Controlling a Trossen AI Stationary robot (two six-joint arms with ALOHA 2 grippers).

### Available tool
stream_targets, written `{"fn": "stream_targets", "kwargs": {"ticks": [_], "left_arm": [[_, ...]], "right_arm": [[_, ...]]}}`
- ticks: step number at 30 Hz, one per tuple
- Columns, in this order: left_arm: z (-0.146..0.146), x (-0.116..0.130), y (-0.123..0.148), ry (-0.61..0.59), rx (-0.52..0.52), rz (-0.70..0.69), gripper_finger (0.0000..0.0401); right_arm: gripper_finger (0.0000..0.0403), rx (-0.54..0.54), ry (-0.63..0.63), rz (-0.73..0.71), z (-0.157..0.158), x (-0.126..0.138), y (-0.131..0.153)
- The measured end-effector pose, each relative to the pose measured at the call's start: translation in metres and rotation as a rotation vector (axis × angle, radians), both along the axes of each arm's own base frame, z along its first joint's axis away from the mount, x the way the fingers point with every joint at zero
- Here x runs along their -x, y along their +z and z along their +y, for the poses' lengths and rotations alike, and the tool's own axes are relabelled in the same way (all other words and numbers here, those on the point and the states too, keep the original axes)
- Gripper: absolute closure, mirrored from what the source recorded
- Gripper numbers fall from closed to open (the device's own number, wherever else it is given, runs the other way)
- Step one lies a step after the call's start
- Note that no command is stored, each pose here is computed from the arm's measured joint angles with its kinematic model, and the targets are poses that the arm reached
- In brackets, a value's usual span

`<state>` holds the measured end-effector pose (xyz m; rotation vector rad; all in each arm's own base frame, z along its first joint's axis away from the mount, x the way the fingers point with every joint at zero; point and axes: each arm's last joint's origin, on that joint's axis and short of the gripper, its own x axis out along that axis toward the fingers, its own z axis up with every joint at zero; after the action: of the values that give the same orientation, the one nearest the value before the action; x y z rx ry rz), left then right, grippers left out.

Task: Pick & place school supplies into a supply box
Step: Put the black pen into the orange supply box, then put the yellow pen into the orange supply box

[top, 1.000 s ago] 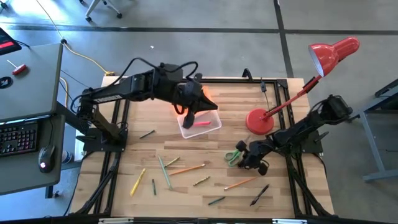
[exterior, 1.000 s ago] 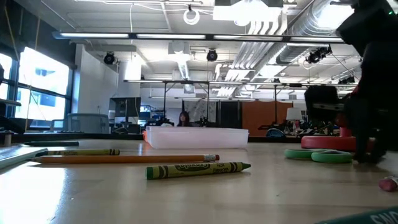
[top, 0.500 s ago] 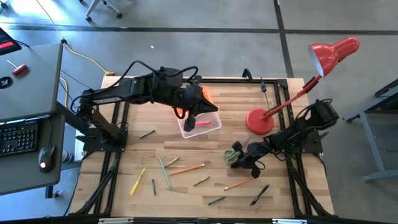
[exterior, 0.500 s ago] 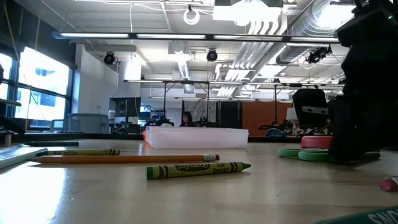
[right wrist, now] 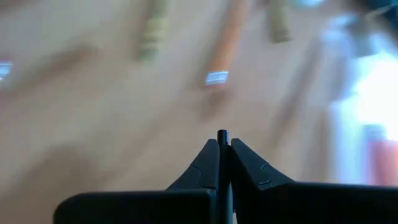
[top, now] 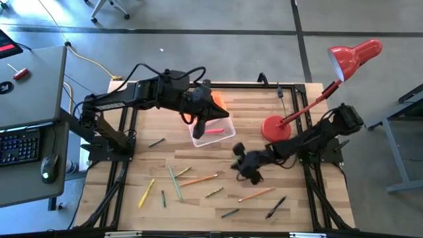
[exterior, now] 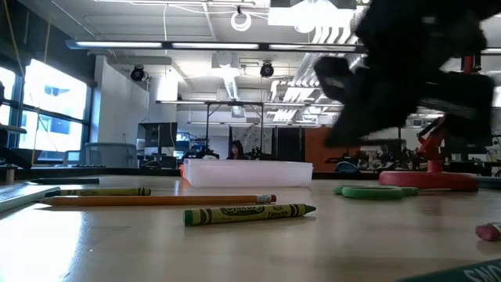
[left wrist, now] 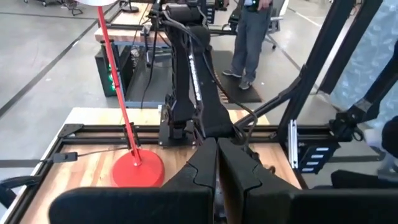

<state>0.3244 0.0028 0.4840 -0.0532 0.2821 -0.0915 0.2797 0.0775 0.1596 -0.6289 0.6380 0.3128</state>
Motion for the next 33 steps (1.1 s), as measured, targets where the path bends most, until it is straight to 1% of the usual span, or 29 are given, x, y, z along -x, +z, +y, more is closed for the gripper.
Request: {"fn": "stream_targets", "kwargs": {"ticks": [2, 6, 9, 12, 14, 16, 19, 20, 22, 24, 26, 30, 33], "left_arm": [[0.000, 0.002, 0.001, 0.002, 0.000, -0.002, 0.0355], [0.000, 0.008, 0.003, 0.003, -0.001, 0.006, 0.0355], [0.000, 0.014, 0.007, 0.005, -0.002, -0.003, 0.0355], [0.001, 0.016, 0.010, 0.043, -0.014, -0.017, 0.0355], [0.002, 0.017, 0.009, 0.073, -0.022, -0.009, 0.0355], [0.003, 0.018, 0.008, 0.099, -0.013, 0.012, 0.0355], [0.003, 0.021, 0.003, 0.154, 0.083, 0.074, 0.0355], [0.003, 0.022, 0.000, 0.170, 0.124, 0.107, 0.0355], [0.003, 0.026, -0.007, 0.189, 0.175, 0.195, 0.0355], [0.003, 0.032, -0.014, 0.208, 0.199, 0.286, 0.0355], [0.001, 0.039, -0.021, 0.242, 0.220, 0.378, 0.0355], [-0.007, 0.046, -0.033, 0.382, 0.226, 0.515, 0.0355], [-0.022, 0.052, -0.040, 0.477, 0.231, 0.582, 0.0355]], "right_arm": [[0.0403, 0.024, -0.028, -0.078, -0.015, -0.012, 0.011], [0.0402, -0.017, -0.112, -0.218, -0.062, -0.027, 0.024], [0.0402, -0.039, -0.181, -0.293, -0.098, -0.035, 0.024], [0.0402, -0.099, -0.167, -0.295, -0.121, -0.048, 0.016], [0.0402, -0.106, -0.165, -0.265, -0.129, -0.061, 0.007], [0.0402, -0.072, -0.181, -0.233, -0.134, -0.075, -0.003], [0.0402, -0.050, -0.207, -0.214, -0.139, -0.097, -0.007], [0.0402, -0.050, -0.210, -0.192, -0.141, -0.102, -0.008], [0.0402, -0.053, -0.219, -0.139, -0.145, -0.110, -0.013], [0.0399, -0.064, -0.221, -0.092, -0.150, -0.114, -0.015], [0.0392, -0.086, -0.210, -0.100, -0.154, -0.117, -0.011], [0.0369, -0.103, -0.199, -0.108, -0.159, -0.117, -0.009], [0.0348, -0.104, -0.202, -0.109, -0.161, -0.116, -0.009]]}}
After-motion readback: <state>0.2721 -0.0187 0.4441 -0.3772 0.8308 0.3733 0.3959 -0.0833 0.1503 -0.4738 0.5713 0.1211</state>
